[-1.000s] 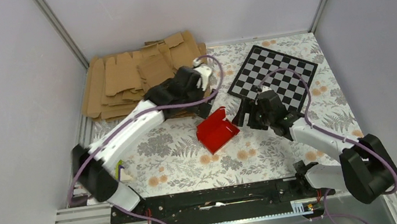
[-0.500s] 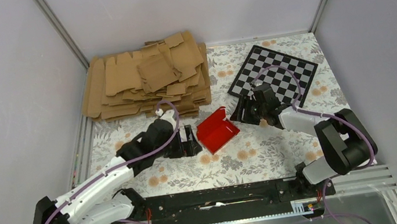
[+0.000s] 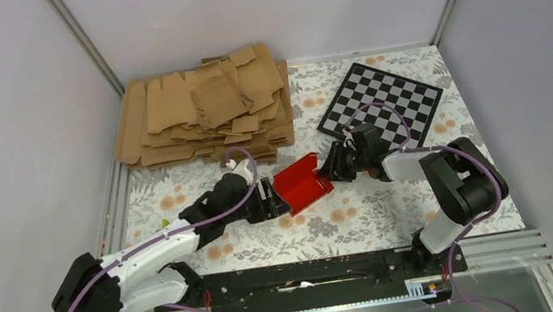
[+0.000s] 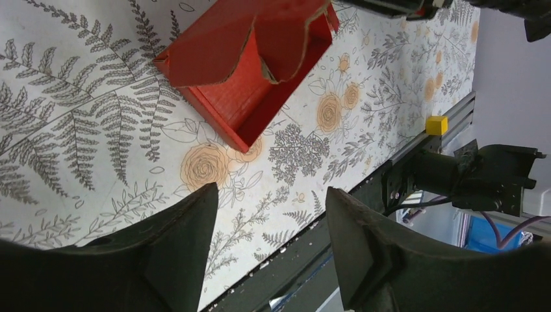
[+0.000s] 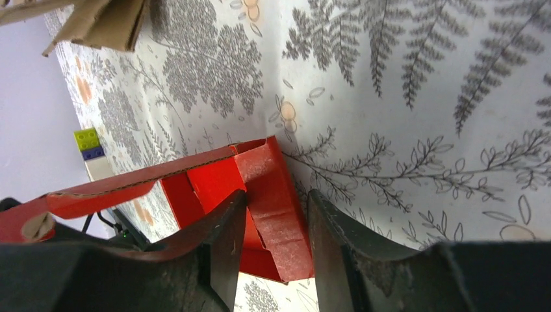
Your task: Fold the paper box
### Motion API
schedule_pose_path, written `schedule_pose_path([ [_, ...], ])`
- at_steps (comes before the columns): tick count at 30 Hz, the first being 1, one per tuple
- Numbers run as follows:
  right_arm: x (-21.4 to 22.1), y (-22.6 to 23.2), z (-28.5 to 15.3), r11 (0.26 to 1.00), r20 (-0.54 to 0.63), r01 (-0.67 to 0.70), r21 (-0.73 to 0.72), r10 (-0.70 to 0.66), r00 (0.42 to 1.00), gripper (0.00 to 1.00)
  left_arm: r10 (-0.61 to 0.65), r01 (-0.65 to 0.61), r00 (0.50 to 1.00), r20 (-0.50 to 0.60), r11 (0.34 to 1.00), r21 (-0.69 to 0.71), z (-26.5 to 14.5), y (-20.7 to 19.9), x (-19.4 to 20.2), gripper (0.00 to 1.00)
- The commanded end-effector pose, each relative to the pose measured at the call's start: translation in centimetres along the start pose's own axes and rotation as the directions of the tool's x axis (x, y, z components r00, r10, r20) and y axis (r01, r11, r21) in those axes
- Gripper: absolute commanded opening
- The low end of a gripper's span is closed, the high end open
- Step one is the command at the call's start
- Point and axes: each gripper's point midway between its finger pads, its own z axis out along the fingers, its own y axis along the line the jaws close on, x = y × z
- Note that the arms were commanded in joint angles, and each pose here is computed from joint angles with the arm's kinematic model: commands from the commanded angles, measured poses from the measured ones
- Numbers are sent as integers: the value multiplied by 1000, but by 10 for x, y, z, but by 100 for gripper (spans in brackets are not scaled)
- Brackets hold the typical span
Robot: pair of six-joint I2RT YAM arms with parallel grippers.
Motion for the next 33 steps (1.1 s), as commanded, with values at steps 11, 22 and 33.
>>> schedule_pose_path([
  [11, 11, 19, -16, 997, -1, 58, -57, -59, 998, 44, 16, -17, 999, 45, 1000, 11, 33, 8, -14, 49],
  [22, 22, 28, -15, 991, -17, 133, -8, -133, 991, 44, 30, -30, 999, 22, 999, -30, 46, 19, -11, 31],
  [33, 31, 33, -14, 988, -10, 150, 19, -150, 989, 36, 42, -41, 999, 5, 998, -50, 50, 26, -6, 23],
])
